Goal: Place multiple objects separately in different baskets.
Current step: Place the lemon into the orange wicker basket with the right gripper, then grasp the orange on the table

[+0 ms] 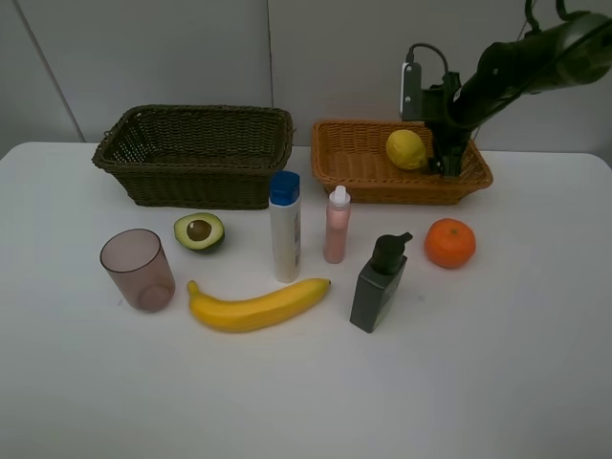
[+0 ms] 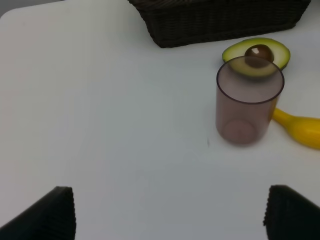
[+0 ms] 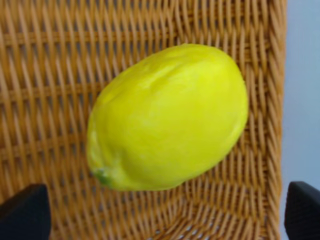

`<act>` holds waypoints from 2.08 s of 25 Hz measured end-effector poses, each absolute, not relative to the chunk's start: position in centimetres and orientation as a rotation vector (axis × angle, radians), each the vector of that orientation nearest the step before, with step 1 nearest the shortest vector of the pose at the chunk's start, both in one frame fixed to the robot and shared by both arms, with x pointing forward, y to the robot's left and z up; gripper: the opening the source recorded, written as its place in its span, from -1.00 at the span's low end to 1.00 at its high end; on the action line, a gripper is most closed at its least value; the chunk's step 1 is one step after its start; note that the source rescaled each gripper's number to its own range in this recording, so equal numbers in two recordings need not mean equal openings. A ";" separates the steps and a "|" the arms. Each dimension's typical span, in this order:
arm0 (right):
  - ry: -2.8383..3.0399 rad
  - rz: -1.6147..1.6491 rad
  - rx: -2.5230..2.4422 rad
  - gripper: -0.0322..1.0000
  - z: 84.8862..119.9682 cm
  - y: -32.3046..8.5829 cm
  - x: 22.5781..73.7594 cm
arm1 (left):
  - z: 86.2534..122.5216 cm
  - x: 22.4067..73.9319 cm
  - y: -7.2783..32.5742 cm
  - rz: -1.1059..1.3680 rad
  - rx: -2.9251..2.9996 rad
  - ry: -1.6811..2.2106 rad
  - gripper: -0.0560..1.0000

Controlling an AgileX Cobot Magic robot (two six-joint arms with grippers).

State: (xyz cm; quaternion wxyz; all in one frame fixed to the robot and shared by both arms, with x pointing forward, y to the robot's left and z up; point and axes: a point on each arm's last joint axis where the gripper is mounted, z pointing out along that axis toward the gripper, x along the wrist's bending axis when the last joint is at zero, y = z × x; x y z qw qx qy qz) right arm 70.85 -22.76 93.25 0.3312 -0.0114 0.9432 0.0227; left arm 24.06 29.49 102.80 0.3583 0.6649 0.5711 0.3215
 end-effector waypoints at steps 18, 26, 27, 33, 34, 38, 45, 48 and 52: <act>2.660 0.073 0.077 1.00 101.3 -23.4 66.0 | 102.8 24.1 29.5 0.829 1.716 1.474 0.99; 2.881 0.078 0.134 1.00 102.8 -23.6 63.0 | 102.8 24.1 29.5 0.829 1.716 1.474 0.99; 2.910 0.078 0.151 1.00 102.7 -23.6 62.7 | 102.8 24.1 29.5 0.829 1.716 1.474 0.99; 3.004 0.068 0.220 1.00 102.5 -23.6 61.9 | 102.8 24.1 29.5 0.829 1.716 1.474 0.99; 3.005 0.078 0.228 1.00 102.4 -23.6 61.8 | 102.8 24.1 29.5 0.829 1.716 1.474 0.99; 3.001 0.117 0.246 1.00 100.8 -23.4 61.5 | 102.8 24.1 29.5 0.829 1.716 1.474 0.99; 3.001 0.127 0.263 1.00 97.7 -23.5 60.6 | 102.8 24.1 29.5 0.829 1.716 1.474 0.99; 2.999 0.135 0.272 1.00 96.8 -23.5 60.2 | 102.8 24.1 29.5 0.829 1.716 1.474 0.99; 2.979 0.156 0.288 1.00 95.7 -23.5 59.9 | 102.8 24.1 29.5 0.829 1.716 1.474 0.99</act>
